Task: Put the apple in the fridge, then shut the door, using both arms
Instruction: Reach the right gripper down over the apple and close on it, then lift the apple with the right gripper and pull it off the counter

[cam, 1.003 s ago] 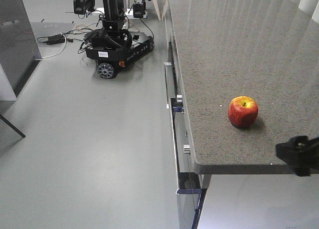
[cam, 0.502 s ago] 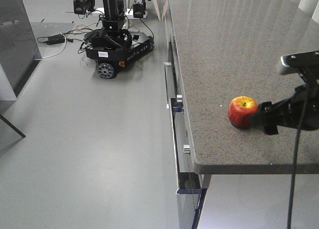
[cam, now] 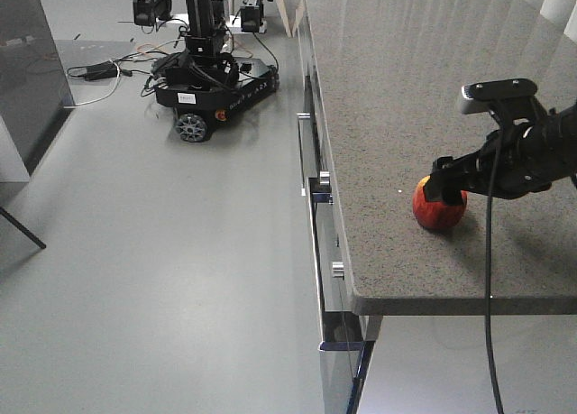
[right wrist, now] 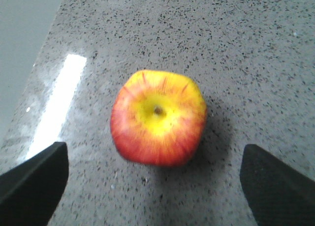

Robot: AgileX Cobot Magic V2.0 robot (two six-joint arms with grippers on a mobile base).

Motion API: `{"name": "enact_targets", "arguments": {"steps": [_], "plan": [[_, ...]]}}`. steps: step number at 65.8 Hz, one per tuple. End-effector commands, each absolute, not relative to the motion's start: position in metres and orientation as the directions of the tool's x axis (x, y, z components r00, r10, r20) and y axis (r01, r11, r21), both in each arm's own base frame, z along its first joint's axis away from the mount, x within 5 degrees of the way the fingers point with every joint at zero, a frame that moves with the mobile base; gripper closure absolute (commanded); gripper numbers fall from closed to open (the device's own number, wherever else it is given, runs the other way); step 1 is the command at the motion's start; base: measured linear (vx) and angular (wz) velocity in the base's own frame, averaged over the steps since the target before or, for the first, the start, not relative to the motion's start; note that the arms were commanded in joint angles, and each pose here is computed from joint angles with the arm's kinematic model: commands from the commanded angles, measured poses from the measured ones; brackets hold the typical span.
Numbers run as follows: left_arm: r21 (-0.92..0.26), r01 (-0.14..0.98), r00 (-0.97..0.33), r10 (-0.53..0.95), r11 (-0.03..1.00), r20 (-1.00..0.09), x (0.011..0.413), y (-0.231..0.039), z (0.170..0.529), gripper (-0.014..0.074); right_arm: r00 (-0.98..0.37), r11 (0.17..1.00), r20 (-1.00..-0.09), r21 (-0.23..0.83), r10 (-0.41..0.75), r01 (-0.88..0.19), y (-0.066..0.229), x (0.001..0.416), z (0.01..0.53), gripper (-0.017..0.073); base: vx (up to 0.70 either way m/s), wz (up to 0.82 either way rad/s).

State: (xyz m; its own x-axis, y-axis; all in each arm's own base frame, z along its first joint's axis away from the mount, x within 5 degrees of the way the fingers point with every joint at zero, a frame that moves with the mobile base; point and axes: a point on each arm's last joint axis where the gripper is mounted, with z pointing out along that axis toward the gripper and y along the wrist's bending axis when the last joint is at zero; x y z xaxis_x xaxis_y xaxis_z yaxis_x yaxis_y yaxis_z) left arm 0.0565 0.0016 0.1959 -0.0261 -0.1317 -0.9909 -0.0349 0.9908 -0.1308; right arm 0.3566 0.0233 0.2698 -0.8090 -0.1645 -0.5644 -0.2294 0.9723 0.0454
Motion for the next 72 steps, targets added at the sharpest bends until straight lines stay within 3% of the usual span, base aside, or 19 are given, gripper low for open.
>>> {"name": "enact_targets", "arguments": {"steps": [1, 28, 51, 72], "plan": [[-0.142, -0.029, 0.033, -0.141, 0.989, -0.989, 0.057, 0.002, 0.194, 0.0599, -0.750, 0.974, -0.645, 0.040, -0.145, -0.222, 0.023, 0.368, 0.289, -0.0101, 0.00, 0.00], [-0.142, -0.029, 0.033, -0.141, 0.989, -0.989, 0.057, 0.002, 0.194, 0.0599, -0.777, 0.976, -0.616, 0.060, -0.130, -0.210, 0.024, 0.394, 0.255, -0.0021, 0.00, 0.00], [-0.142, -0.029, 0.033, -0.141, 0.989, -0.989, 0.057, 0.002, 0.194, 0.0599, -0.781, 0.976, -0.611, 0.064, -0.127, -0.208, 0.024, 0.394, 0.253, 0.0186, 0.00, 0.00], [-0.142, -0.029, 0.033, -0.141, 0.989, -0.989, 0.057, 0.002, 0.194, 0.0599, -0.770, 0.971, -0.624, 0.078, -0.129, -0.225, 0.026, 0.376, 0.283, 0.0195, 0.00, 0.00]]}}
